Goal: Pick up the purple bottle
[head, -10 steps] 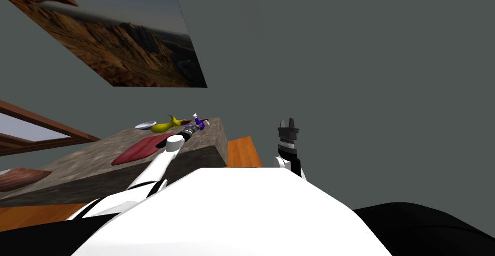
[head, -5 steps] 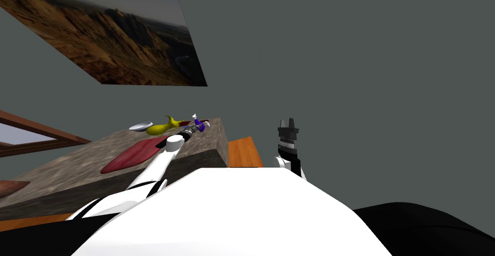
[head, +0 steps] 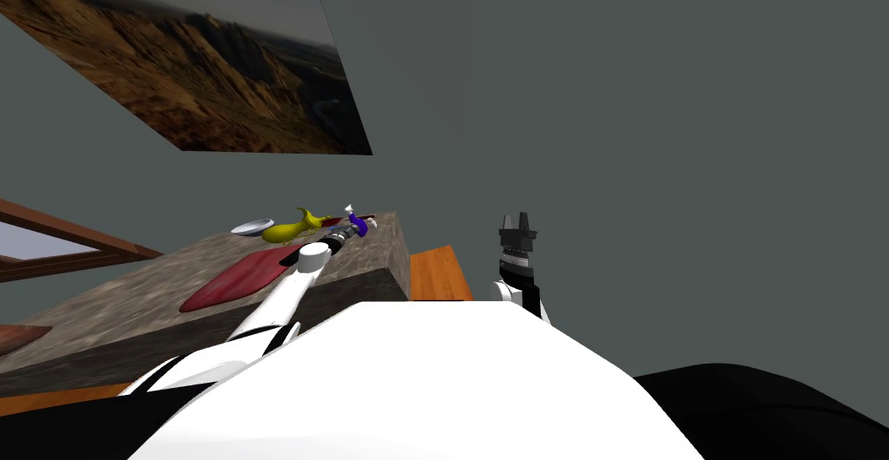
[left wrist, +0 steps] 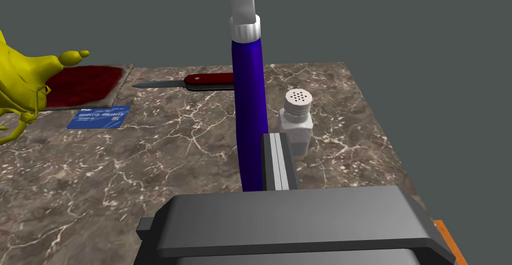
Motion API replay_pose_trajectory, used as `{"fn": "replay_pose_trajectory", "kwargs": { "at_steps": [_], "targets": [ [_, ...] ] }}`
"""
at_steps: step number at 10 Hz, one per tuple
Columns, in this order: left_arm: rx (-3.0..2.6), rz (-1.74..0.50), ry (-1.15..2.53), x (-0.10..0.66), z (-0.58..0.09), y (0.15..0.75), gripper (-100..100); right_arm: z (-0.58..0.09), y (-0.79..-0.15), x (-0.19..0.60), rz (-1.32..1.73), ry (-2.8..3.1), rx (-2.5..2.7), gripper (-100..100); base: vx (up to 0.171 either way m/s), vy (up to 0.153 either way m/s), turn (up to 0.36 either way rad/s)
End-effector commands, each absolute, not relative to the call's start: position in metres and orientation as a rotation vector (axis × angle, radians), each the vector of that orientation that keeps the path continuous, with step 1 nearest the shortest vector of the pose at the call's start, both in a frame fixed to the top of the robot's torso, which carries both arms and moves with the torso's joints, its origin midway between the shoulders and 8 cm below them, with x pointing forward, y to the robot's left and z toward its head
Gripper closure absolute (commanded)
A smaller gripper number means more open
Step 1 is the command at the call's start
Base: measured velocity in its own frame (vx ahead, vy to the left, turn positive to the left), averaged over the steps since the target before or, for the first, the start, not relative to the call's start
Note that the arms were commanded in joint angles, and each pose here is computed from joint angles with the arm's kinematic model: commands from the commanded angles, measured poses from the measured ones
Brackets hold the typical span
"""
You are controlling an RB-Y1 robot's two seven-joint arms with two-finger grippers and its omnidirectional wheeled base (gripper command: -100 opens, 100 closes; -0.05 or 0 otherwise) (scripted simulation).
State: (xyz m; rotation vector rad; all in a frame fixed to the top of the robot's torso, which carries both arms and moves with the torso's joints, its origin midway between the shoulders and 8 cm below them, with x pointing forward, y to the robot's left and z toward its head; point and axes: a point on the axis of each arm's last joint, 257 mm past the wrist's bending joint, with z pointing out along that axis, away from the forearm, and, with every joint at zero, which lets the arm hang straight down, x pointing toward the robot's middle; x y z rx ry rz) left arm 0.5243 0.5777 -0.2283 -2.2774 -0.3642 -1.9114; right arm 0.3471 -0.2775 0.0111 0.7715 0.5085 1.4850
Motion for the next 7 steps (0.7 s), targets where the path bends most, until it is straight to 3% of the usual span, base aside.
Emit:
{"fn": "replay_pose_trajectory", "kwargs": {
  "at_steps": [1, 2, 6, 7],
  "targets": [
    [-2.277, -1.911, -0.364, 0.524, -0.228, 0.578, 0, 0.011, -0.278, 0.347, 1.485, 0.508, 0.771, 0, 0.0, 0.0, 0.0],
    [-2.313, -1.862, -0.363, 0.516, -0.243, 0.585, -100, 0.011, -0.278, 0.347, 1.485, 0.508, 0.771, 0, 0.06, 0.007, 0.008],
    [-2.34, -1.828, -0.374, 0.509, -0.253, 0.592, -100, 0.011, -0.278, 0.347, 1.485, 0.509, 0.772, 0, 0.085, 0.002, 0.008],
    [-2.342, -1.824, -0.367, 0.509, -0.254, 0.592, 0, 0.011, -0.278, 0.347, 1.485, 0.509, 0.771, 0, 0.008, 0.0, -0.001]
  ]
}}
